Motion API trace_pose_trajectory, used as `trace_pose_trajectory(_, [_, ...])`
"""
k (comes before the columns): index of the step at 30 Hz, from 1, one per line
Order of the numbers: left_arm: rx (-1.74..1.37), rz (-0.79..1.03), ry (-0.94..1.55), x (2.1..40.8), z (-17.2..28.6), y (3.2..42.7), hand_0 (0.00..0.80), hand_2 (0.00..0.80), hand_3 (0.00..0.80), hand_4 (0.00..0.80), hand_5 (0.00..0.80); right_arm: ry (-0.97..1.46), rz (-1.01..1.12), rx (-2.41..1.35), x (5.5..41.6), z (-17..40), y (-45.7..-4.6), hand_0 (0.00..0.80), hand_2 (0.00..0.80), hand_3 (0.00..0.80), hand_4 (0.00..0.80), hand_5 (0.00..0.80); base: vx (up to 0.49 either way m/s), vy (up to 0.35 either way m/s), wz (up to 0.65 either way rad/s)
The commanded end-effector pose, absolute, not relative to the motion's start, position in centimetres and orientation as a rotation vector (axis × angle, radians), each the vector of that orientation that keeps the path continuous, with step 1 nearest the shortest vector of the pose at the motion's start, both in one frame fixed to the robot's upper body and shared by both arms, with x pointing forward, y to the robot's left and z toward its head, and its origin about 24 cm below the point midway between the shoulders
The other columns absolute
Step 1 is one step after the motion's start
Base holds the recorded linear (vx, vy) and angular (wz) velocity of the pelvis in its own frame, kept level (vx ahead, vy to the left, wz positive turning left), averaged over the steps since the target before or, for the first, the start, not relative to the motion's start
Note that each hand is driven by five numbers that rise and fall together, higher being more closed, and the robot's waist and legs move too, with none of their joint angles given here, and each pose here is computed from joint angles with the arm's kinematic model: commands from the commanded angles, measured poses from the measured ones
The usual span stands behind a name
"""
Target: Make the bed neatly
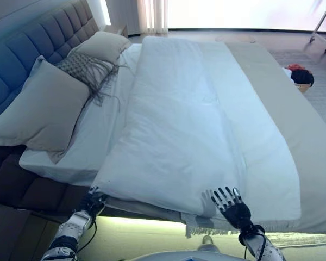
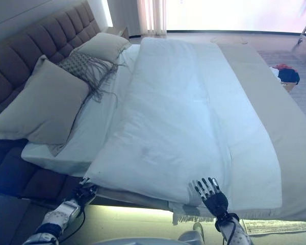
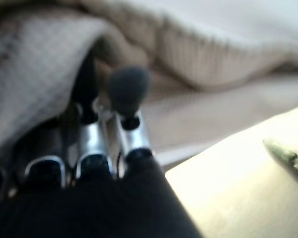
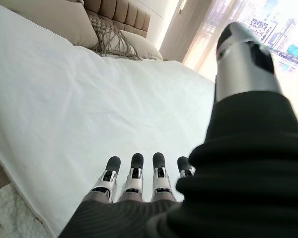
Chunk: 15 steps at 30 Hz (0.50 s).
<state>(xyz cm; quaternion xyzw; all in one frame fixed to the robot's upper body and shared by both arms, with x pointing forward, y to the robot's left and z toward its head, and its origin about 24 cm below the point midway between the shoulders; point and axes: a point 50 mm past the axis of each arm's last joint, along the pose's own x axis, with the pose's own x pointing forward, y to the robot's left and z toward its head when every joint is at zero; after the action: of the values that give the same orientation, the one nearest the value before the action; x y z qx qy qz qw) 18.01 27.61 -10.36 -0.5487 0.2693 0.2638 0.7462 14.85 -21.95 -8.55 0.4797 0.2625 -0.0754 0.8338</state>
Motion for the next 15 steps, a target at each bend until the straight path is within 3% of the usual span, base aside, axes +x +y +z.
trace_pose_trajectory(1, [-1.189, 0.888, 0.056, 17.6, -3.8, 39.3, 0.800, 0.800, 0.800, 0.800, 0.800, 0.467, -0.136, 1.029, 15.1, -7.5, -22.6, 0.000, 0.000, 0.000, 0.000, 0.000, 0.056, 0.044, 0.00])
trace_pose_trajectory(15, [-1.113, 1.159, -0.145, 14.0, 2.3, 47.0, 0.800, 0.800, 0.800, 0.800, 0.800, 0.504, -0.117, 0.970, 14.5, -7.2, -23.6, 0.000, 0.000, 0.000, 0.000, 0.000, 0.054, 0.061, 0.00])
